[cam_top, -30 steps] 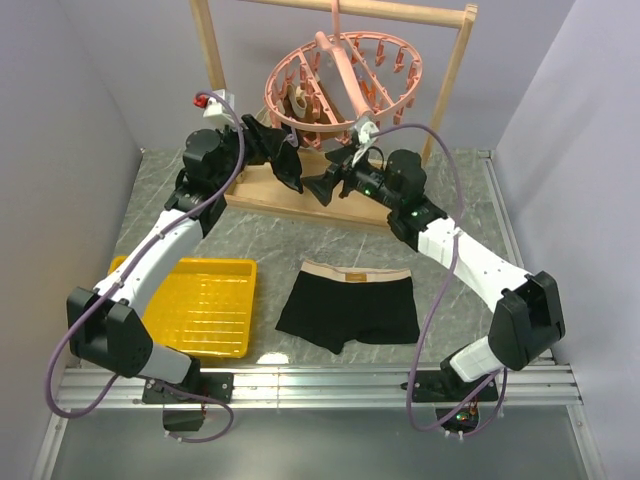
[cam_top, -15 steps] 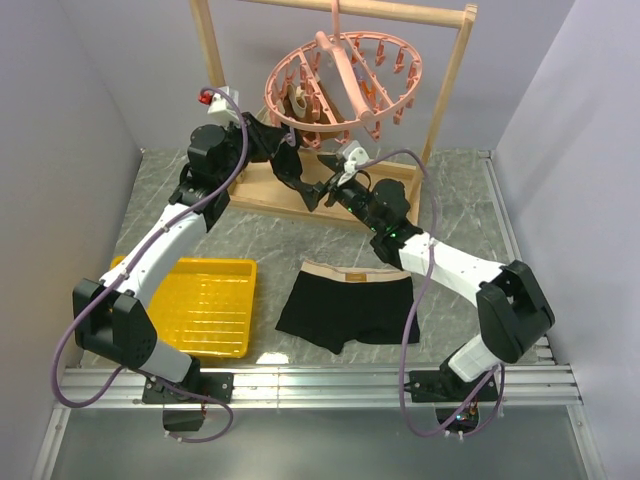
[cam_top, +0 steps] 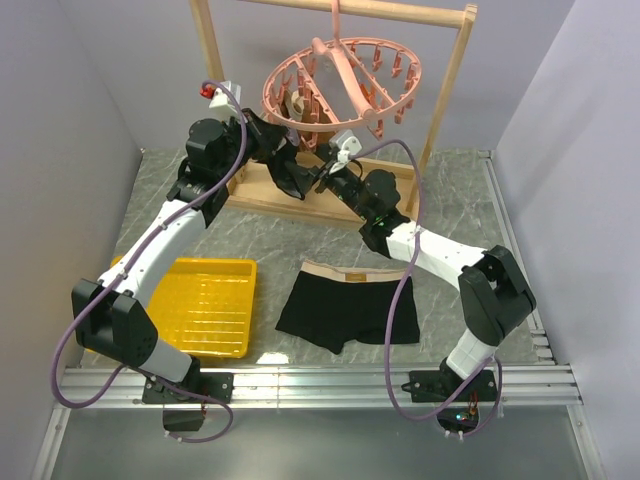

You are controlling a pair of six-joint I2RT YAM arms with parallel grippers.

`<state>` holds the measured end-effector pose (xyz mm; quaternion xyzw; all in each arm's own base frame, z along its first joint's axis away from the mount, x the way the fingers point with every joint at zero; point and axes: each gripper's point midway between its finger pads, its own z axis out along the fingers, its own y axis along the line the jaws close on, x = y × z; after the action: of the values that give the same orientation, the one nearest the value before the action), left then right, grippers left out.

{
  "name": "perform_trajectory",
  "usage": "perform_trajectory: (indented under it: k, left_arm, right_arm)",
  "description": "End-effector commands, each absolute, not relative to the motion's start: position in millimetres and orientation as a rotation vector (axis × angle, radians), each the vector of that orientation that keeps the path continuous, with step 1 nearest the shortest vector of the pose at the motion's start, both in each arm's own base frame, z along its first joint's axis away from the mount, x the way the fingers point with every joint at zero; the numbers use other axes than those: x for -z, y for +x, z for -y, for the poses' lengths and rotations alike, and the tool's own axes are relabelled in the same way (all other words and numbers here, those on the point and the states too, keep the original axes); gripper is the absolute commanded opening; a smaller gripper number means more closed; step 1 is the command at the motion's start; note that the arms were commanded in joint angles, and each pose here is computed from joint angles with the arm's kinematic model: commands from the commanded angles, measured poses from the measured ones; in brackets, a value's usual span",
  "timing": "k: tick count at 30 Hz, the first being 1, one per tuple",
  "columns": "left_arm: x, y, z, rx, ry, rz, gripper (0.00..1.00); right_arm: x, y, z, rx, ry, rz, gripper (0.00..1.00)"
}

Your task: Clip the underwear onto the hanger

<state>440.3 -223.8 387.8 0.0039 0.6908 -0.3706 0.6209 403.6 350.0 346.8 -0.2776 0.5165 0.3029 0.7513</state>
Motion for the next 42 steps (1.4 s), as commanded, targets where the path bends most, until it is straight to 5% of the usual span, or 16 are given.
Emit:
perform_trajectory:
  k: [1, 24, 42]
  left_arm:
    - [-409, 434, 227, 0.883, 0.045, -1.549, 0.06]
    - [-404, 428, 226, 0.896, 0.049, -1.568, 0.02]
    - [-402, 419, 227, 0.916, 0.057, -1.574, 0.02]
  right_arm:
    - [-392, 400, -348, -0.666, -0.568, -0.992, 0.69]
    - [-381, 340, -342, -0.632, -0.705, -0.961, 0.53]
    - [-394, 403, -346, -0.512, -0.601, -1.02, 0.52]
